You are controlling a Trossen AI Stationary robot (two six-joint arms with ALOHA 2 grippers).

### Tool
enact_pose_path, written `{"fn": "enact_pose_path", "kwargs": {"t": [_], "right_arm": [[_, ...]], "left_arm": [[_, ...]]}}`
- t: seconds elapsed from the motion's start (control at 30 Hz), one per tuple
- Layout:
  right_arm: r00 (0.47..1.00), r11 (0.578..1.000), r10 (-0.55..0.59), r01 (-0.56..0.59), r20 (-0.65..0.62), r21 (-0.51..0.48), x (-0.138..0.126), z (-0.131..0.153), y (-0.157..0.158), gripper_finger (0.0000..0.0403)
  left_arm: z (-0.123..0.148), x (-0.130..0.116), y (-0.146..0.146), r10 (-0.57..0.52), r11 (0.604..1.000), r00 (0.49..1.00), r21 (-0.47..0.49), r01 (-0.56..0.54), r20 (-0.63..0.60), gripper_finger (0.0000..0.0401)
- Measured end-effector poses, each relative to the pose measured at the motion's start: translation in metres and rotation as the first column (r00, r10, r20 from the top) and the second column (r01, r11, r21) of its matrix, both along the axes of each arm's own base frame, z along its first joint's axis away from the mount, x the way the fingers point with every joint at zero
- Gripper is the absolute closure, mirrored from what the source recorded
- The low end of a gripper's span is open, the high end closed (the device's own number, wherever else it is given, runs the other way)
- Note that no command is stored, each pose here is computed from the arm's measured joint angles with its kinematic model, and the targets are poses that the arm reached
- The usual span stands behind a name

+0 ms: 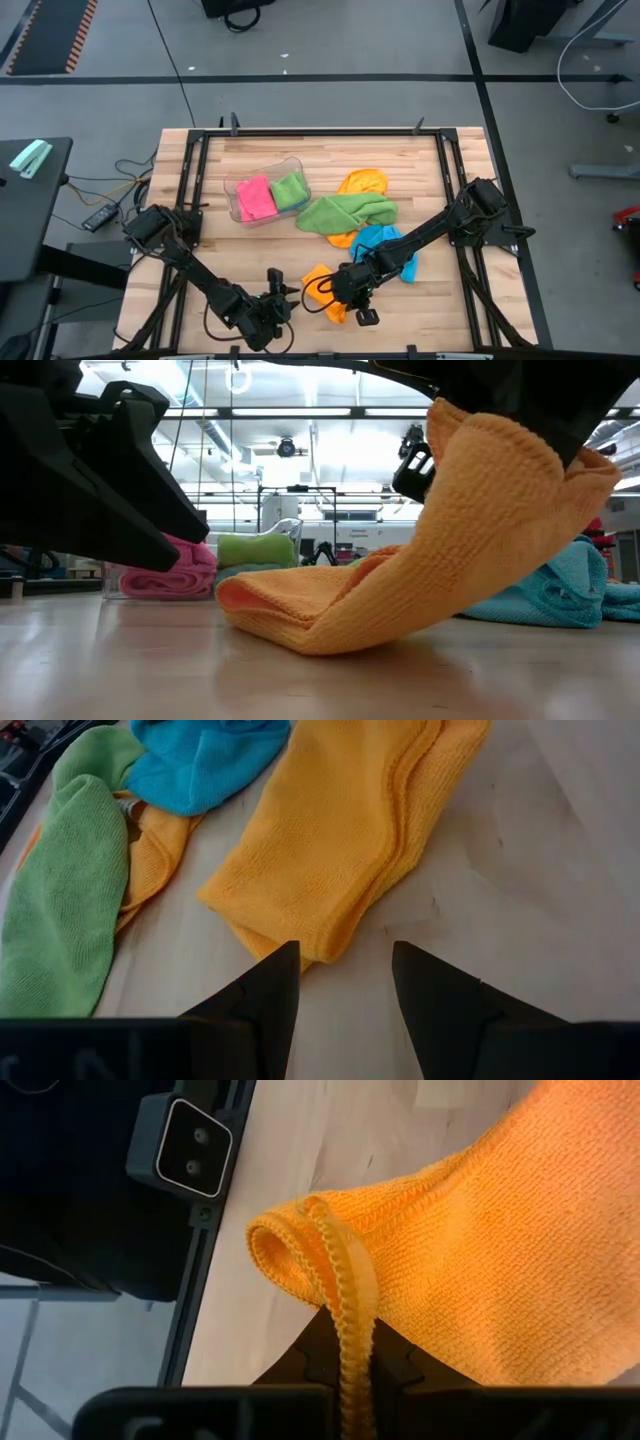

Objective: Fold microfiber towels
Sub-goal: Fold the bottom yellow microfiber towel

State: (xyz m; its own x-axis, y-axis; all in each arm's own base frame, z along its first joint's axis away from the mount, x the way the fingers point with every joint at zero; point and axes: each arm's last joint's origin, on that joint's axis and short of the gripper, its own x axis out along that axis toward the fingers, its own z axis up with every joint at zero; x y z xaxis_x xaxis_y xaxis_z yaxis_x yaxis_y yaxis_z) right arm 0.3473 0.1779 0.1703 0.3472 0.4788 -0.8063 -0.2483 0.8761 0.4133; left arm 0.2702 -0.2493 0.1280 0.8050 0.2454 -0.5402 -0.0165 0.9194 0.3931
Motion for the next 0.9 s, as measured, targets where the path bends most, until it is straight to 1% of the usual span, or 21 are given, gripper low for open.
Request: {"fn": "enact_pose_path", "kwargs": {"t": [0.63, 0.9], "right_arm": [[1.0, 1.0, -0.004, 0.004, 0.011, -0.01, 0.0005, 0.0001, -0.0002, 0.0379], [1.0, 1.0, -0.004, 0.004, 0.02, -0.006, 0.0012, 0.0006, 0.0002, 0.0379]], "left_arm": [[0.0, 0.0005, 0.0004, 0.002, 1.0, 1.0, 0.0, -0.002, 0.0, 0.0229], [0.0, 0.0061, 0.0076, 0.046, 0.999, 0.999, 0.001, -0.046, 0.011, 0.0229]]}}
